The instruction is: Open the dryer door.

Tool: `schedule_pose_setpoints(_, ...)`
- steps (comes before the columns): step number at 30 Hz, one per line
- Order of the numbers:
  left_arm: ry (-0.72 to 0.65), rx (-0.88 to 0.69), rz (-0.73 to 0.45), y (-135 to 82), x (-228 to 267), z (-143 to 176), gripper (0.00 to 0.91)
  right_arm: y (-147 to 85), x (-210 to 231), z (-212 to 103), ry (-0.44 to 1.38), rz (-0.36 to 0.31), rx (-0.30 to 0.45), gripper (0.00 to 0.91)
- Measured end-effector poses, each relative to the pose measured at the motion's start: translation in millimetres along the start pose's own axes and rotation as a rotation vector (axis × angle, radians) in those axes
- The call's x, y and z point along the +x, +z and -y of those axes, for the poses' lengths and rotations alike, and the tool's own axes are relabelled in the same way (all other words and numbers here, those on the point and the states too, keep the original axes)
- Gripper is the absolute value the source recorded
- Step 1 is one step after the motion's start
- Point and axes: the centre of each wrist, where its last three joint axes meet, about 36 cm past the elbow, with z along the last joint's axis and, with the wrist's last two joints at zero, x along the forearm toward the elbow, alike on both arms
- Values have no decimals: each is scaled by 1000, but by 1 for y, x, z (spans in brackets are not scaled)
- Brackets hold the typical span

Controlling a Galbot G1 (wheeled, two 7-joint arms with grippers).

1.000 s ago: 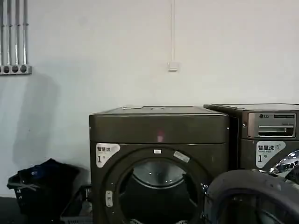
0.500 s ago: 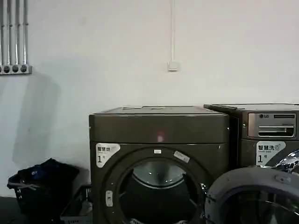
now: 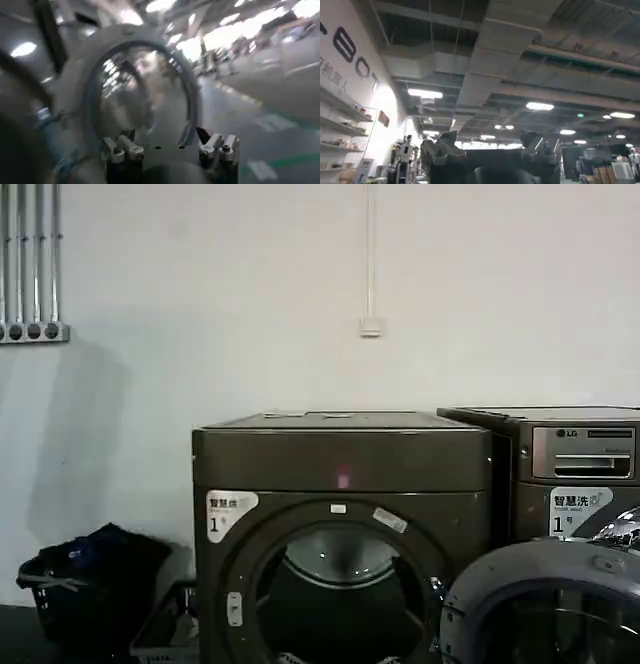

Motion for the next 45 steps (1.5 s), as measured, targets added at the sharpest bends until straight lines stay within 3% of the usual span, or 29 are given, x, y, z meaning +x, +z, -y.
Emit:
schedule_pose_setpoints(13,-192,176,-320,-43,108,10,907,14,-1,-21,-28,-6,-11,907)
schedule_pose_setpoints(25,-498,265,-540,-69,188,12,907,37,-10,-33,-44,-1,17,907)
schedule_pose_setpoints(33,-598,418,-627,-79,228,-5,907,52,-14,-42,-44,-25,11,907)
schedule_pose_setpoints(45,-646,523,-924,-78,276,-1,907,70,-14,-59,-54,-52,-1,907)
